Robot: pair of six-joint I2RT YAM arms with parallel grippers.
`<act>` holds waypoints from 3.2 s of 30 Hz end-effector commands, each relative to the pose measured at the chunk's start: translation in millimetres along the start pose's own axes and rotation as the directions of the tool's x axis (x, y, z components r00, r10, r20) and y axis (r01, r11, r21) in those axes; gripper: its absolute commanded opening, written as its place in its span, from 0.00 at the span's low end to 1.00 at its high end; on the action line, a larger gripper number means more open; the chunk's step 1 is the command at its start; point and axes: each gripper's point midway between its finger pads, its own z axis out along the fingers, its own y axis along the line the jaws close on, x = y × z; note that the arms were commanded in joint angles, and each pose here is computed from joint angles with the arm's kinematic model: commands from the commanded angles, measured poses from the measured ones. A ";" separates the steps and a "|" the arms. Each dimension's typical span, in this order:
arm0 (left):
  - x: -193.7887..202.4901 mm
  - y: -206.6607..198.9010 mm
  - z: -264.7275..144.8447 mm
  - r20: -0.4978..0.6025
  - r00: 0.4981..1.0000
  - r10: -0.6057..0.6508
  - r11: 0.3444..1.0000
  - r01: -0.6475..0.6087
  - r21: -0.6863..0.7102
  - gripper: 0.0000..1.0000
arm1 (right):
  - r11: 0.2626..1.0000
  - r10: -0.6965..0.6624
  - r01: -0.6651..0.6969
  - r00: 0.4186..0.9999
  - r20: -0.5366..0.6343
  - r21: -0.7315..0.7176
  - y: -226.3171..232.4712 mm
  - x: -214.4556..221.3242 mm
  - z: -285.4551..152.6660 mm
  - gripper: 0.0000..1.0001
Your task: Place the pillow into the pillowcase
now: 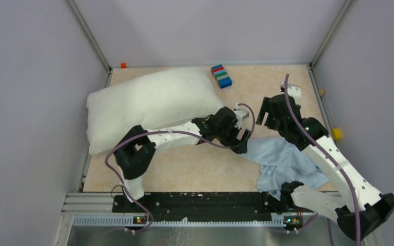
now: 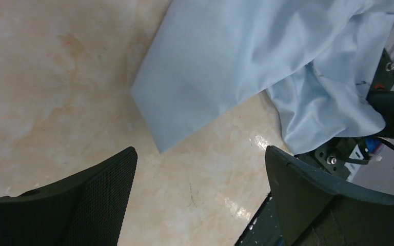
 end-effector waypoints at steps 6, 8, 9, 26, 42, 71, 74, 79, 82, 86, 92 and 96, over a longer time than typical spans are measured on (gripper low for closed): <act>-5.9 -17.2 65.7 -0.003 1.000 0.008 0.999 -0.008 0.032 0.97 | 0.937 0.123 -0.127 0.992 0.034 0.325 -96.6 61.7 -21.9 0.84; -2.7 -7.9 76.0 -0.006 1.000 -0.008 1.000 0.008 -0.009 0.91 | 0.938 0.138 -0.148 0.989 0.054 0.312 -93.2 58.0 -19.7 0.90; -2.3 -1.7 79.3 -0.005 1.000 -0.013 0.999 0.013 -0.038 0.88 | 0.934 0.159 -0.172 0.985 0.066 0.314 -92.4 57.9 -16.1 0.92; 14.0 29.1 88.8 -0.025 0.999 -0.021 0.985 0.017 -0.170 0.10 | 0.878 0.326 -0.299 0.945 -0.010 0.372 -109.5 134.6 47.4 0.27; -94.8 95.6 -82.4 0.293 0.956 -0.008 0.911 0.127 -0.391 0.00 | 0.995 0.034 -0.022 0.992 0.123 -0.096 50.0 -104.6 10.3 0.00; -174.4 10.0 -130.4 0.570 0.757 0.320 0.947 -0.267 -0.177 0.99 | 0.908 0.016 0.097 0.964 0.265 -0.409 114.6 -200.1 -81.2 0.00; -187.6 13.5 -126.0 0.590 0.728 0.349 0.937 -0.279 -0.210 0.99 | 0.898 0.022 0.098 0.964 0.267 -0.428 115.6 -198.8 -89.3 0.00; -208.1 34.0 -119.6 0.619 0.707 0.342 0.935 -0.190 -0.300 0.95 | 0.888 0.033 0.095 0.963 0.269 -0.450 113.3 -196.7 -101.9 0.00; -219.6 37.9 -127.9 0.665 0.666 0.337 0.934 -0.145 -0.327 0.70 | 0.890 0.026 0.094 0.966 0.256 -0.446 109.8 -188.8 -100.9 0.00; -224.7 19.6 -144.7 0.706 0.638 0.307 0.949 -0.145 -0.282 0.00 | 0.918 0.018 0.091 0.963 0.270 -0.387 92.7 -183.2 -99.4 0.00; -207.7 -59.5 -220.9 0.761 0.486 0.430 0.896 -0.333 -0.294 0.00 | 0.926 -0.013 0.150 0.930 0.368 -0.347 75.7 -200.5 -126.3 0.00; -204.0 -103.3 -304.0 0.843 0.356 0.403 0.884 -0.389 -0.258 0.00 | 0.911 -0.017 0.203 0.889 0.458 -0.359 71.8 -220.9 -157.7 0.00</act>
